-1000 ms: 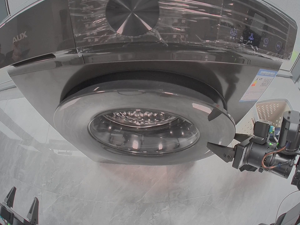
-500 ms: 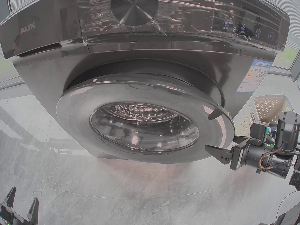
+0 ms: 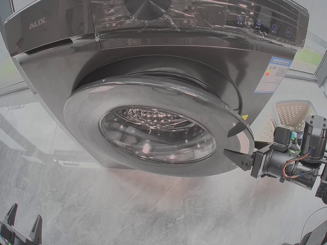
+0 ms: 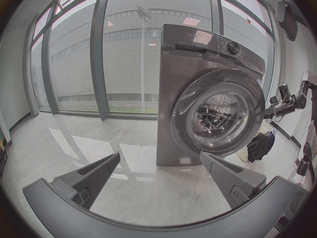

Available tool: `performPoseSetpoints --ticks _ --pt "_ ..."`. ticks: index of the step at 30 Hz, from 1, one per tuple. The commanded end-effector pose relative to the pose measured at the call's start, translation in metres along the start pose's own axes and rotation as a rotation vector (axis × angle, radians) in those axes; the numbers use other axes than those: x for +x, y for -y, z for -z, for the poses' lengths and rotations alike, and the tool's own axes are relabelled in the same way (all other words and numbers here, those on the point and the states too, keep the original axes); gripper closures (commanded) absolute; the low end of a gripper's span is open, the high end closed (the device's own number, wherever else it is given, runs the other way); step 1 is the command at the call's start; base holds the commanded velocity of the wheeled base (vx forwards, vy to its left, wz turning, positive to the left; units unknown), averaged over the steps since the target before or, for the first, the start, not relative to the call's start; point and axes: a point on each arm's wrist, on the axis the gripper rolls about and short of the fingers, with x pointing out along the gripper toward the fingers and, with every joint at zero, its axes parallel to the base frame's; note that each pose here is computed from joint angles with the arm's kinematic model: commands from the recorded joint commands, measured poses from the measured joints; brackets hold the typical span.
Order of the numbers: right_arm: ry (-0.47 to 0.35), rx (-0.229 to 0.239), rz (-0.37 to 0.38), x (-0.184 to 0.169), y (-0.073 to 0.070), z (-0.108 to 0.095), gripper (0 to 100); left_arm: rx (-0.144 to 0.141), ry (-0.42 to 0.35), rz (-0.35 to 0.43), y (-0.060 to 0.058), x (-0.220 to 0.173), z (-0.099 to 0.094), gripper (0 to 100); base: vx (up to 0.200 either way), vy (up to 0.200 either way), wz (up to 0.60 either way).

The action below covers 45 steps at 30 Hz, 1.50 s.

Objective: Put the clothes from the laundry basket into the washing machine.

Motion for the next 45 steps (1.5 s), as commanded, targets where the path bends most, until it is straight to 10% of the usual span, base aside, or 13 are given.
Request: performPoseSetpoints --ticks 1,31,45 --pt "-0.038 -0.003 -0.006 0.005 -0.001 0.008 0 -0.001 -0.007 0.0 0.0 0.0 0.005 0 -0.2 0.0 0.0" --pt "-0.133 -0.026 -0.087 0.002 -0.016 0.032 0 -0.001 -0.007 0.0 0.0 0.0 0.005 0 -0.067 0.0 0.0" --pt "-0.284 -0.056 0.072 -0.042 0.027 0.079 0 -0.001 -0.007 0.0 0.0 0.0 0.005 0 0.0 0.0 0.0"
